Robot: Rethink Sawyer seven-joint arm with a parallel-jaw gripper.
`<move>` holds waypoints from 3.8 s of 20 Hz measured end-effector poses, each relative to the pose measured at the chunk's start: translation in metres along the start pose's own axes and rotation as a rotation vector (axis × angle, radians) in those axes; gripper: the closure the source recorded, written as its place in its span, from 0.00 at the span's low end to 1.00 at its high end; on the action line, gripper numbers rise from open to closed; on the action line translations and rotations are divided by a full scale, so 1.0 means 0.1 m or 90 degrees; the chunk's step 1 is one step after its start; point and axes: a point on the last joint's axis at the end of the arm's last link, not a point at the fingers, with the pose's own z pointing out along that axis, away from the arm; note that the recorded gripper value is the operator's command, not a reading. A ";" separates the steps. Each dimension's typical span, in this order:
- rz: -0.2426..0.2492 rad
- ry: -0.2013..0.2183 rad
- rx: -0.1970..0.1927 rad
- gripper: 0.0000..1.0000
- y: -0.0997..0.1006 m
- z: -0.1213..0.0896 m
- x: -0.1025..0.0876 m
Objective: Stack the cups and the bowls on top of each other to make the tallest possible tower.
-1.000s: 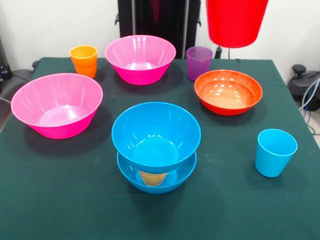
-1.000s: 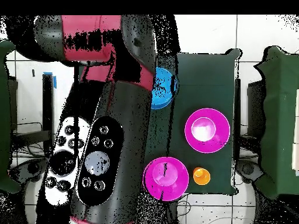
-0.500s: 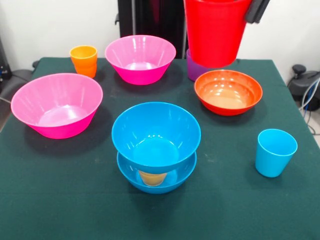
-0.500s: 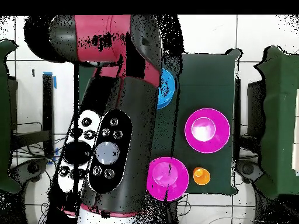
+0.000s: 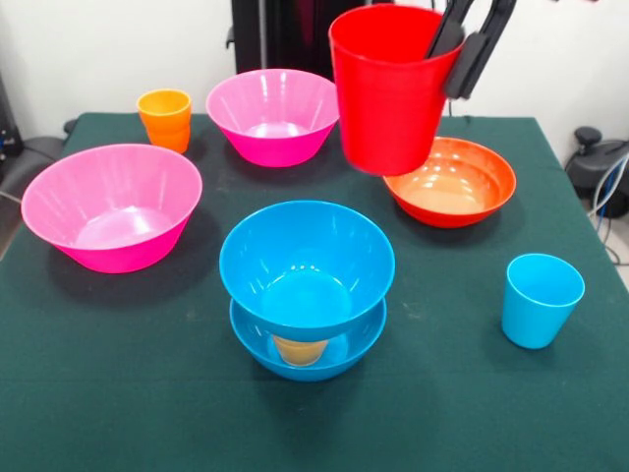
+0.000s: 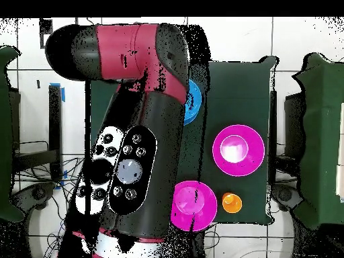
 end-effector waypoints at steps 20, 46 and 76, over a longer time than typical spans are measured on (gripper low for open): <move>-0.033 -0.073 -0.022 1.00 -0.07 0.44 0.04; -0.075 -0.052 0.013 1.00 -0.23 1.17 0.46; -0.085 0.004 0.020 1.00 -0.23 1.47 0.87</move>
